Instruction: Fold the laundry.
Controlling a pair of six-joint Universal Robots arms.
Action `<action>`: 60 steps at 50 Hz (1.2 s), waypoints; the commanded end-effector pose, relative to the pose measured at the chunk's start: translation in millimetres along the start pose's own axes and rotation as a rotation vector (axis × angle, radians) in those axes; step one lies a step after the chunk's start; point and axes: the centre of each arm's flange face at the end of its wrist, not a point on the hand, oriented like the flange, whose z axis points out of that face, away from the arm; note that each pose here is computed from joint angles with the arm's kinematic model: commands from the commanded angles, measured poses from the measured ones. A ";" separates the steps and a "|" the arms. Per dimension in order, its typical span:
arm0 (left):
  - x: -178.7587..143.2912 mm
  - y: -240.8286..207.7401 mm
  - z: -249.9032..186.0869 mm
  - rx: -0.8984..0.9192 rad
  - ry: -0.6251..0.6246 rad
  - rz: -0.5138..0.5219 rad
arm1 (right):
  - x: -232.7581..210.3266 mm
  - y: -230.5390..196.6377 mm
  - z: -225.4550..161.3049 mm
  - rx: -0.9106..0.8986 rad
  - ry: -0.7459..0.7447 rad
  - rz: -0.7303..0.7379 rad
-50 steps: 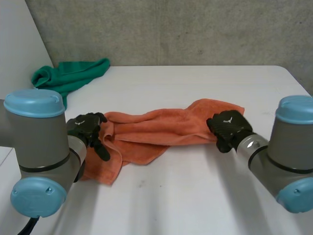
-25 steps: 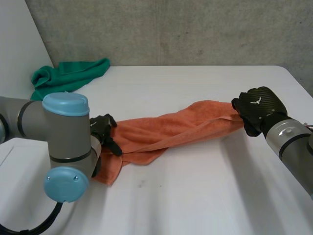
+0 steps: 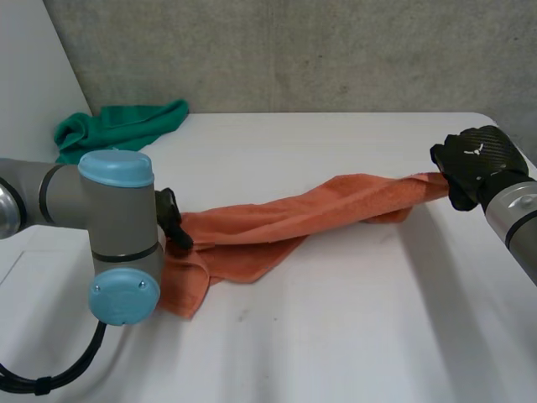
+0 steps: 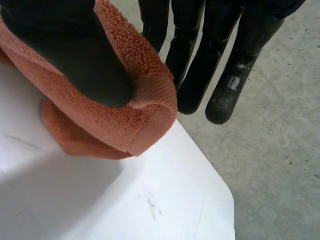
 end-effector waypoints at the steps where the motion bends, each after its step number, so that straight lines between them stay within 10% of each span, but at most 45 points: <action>1: -0.1 4.5 2.6 -0.012 -0.001 0.042 | 8.0 -2.9 3.2 0.011 0.024 0.000; 19: -2.2 -129.7 -111.4 0.328 0.177 0.457 | 73.3 -99.7 -24.5 0.113 0.101 -0.062; 32: 1.1 -82.5 -77.7 0.097 0.240 0.747 | 45.8 -69.3 3.6 -0.099 -0.140 -0.132; 42: 19.9 -170.6 4.4 0.498 0.074 0.679 | 65.8 -102.0 83.4 0.158 0.148 -0.025; 50: 19.4 -292.8 -47.6 1.109 -0.122 0.490 | 114.1 -176.3 82.8 0.611 0.465 0.090; 60: 16.8 -269.7 -69.2 1.043 -0.070 0.511 | 95.3 -150.5 75.1 0.539 0.378 0.123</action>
